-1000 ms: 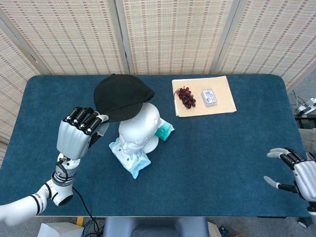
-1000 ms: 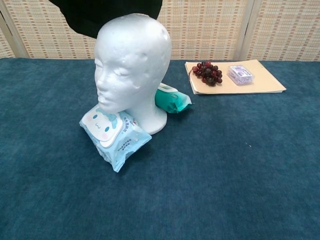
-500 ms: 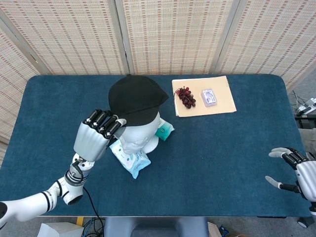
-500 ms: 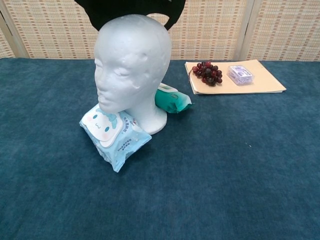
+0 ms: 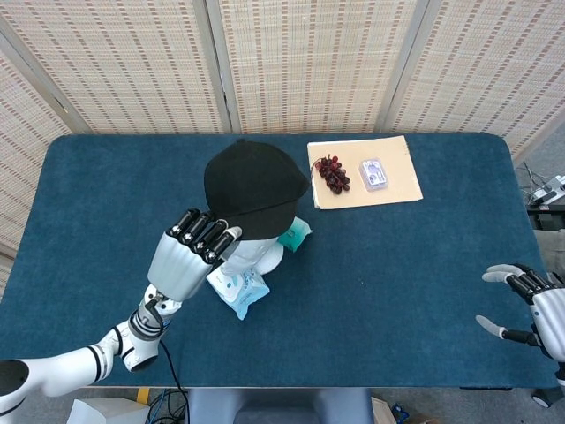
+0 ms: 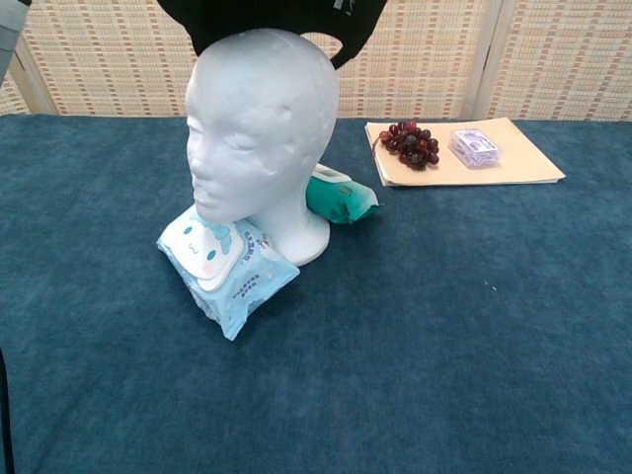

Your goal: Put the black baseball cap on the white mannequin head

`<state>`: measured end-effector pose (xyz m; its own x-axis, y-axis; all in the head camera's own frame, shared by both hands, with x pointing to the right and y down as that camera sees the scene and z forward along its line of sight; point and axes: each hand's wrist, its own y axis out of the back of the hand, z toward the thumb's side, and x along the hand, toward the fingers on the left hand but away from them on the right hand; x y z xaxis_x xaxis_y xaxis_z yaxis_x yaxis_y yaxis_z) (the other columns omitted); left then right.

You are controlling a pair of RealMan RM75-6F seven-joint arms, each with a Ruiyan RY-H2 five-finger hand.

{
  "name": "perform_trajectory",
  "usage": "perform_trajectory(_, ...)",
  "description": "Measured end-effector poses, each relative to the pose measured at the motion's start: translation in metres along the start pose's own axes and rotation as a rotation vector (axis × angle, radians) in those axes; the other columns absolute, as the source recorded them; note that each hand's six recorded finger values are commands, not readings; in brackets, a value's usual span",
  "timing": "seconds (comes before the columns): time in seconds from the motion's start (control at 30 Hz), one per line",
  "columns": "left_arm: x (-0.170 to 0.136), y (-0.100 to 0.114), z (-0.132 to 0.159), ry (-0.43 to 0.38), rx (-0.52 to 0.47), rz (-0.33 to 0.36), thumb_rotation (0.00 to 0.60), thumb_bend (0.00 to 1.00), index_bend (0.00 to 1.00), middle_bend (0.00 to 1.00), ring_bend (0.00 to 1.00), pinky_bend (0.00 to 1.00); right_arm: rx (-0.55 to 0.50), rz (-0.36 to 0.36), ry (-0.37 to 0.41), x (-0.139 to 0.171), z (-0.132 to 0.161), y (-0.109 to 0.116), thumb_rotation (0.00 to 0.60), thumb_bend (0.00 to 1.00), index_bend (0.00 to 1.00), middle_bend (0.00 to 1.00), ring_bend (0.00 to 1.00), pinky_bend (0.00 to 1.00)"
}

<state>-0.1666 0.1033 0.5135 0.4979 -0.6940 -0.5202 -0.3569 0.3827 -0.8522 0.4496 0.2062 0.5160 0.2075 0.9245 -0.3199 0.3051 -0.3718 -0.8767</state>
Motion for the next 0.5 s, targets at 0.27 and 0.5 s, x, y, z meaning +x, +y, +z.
perform_trajectory(0.27, -0.006, -0.003, 0.008, -0.001, 0.01, -0.006, 0.6, 0.38, 0.83, 0.74, 0.52, 0.59, -0.002, -0.001, -0.001, 0.0, 0.0, 0.001, 0.6, 0.04, 0.35, 0.32, 0.26, 0.43)
perform_trajectory(0.5, -0.014, -0.009, 0.015, -0.014, 0.013, -0.027, 0.6, 0.38, 0.82, 0.73, 0.52, 0.59, -0.002, 0.0, 0.002, 0.001, 0.0, 0.001, 0.6, 0.04, 0.35, 0.32, 0.26, 0.43)
